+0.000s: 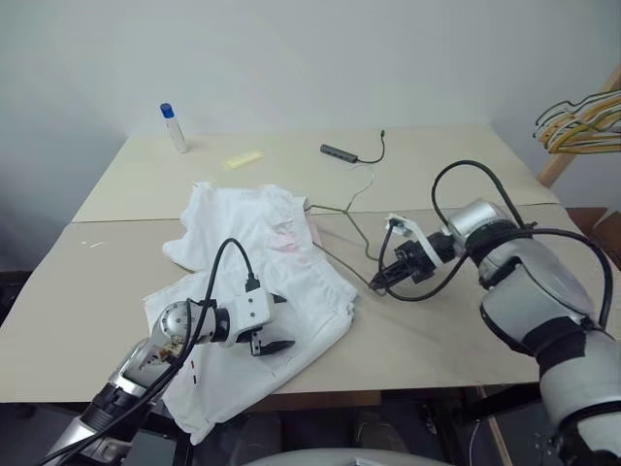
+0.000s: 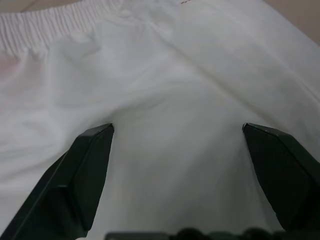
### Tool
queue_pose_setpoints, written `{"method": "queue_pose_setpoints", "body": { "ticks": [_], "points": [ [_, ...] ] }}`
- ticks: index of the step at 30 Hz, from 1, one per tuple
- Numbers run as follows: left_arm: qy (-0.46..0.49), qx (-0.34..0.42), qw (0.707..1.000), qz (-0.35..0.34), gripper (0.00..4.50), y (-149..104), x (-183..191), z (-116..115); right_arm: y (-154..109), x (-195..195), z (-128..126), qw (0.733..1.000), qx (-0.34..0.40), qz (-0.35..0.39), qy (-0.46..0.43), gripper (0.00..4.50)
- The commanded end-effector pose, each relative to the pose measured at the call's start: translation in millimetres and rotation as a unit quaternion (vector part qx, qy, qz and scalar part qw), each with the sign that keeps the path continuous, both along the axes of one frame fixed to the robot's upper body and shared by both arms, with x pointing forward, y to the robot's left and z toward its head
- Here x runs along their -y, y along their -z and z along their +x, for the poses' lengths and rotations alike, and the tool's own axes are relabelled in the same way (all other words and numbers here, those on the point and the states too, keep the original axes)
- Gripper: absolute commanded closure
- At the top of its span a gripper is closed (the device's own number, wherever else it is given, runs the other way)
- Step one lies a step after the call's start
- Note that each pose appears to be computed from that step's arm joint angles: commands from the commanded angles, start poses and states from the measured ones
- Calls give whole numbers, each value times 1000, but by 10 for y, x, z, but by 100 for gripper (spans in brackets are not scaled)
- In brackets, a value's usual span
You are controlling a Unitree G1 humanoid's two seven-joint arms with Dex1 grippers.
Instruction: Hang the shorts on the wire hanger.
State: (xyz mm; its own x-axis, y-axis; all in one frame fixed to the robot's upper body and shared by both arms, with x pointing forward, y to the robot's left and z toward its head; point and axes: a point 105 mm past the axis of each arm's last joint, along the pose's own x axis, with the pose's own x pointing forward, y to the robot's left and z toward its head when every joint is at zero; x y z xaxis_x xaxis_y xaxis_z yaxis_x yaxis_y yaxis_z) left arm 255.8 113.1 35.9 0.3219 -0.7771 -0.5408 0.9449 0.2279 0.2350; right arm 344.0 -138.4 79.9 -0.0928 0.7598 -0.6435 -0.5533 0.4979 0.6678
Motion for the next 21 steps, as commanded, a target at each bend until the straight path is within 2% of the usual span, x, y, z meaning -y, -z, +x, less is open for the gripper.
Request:
{"method": "queue_pose_setpoints", "body": {
  "ticks": [1,5,8,9,13,18,21],
  "points": [
    [-13,-36,998,40,3,257,-84,-81,-288,-23,134,998,44,52,11,450],
    [-26,-18,999,33,3,229,-92,-39,-316,15,174,995,73,67,13,450],
    [-57,30,998,-9,3,72,-70,115,-264,11,190,993,97,71,4,450],
    [-66,45,997,-25,3,2,-66,162,-238,5,206,991,117,69,-5,450],
    [-105,70,984,-128,3,-538,-201,300,-236,-61,290,979,184,90,-7,450],
    [-98,87,988,-83,3,-870,-646,320,-308,-133,350,965,243,100,-22,450],
    [-103,122,982,-96,3,-1160,-771,415,-354,-197,360,958,267,100,-40,450]
  ]
}}
